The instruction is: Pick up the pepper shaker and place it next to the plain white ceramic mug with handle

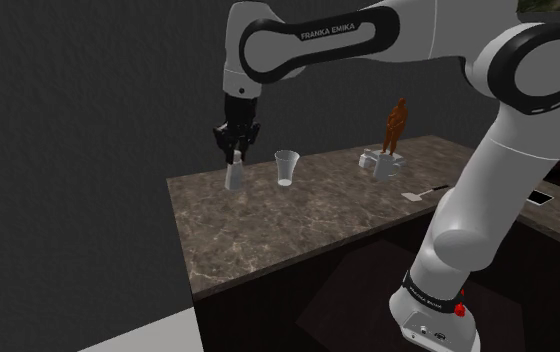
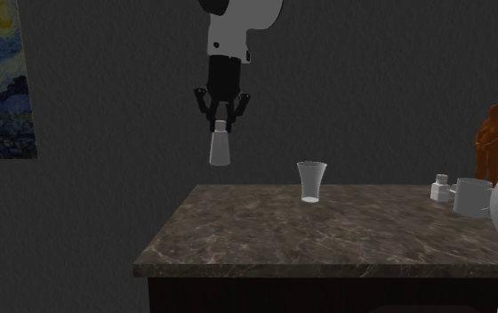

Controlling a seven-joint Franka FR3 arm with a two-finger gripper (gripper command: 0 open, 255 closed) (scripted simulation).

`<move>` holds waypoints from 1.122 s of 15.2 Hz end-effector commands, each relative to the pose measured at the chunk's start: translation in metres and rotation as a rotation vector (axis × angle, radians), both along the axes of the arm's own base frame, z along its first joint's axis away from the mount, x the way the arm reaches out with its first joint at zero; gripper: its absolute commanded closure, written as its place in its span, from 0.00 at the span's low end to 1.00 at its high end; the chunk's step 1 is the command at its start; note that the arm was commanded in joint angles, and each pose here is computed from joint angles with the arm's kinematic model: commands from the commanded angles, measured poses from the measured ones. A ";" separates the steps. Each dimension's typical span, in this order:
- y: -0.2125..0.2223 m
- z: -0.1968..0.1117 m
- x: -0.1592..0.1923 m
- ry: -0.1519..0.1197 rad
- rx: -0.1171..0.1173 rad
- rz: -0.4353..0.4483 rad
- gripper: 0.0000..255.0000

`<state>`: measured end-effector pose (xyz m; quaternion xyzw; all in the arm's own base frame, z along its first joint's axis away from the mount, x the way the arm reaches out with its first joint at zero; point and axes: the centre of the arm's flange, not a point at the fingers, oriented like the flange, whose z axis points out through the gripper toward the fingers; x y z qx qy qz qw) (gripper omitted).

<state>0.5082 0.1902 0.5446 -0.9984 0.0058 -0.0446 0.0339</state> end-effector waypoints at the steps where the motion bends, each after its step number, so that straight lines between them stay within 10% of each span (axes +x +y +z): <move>1: -0.022 0.001 -0.007 0.000 0.000 0.001 1.00; 17: -0.222 0.001 -0.074 0.000 0.000 0.001 1.00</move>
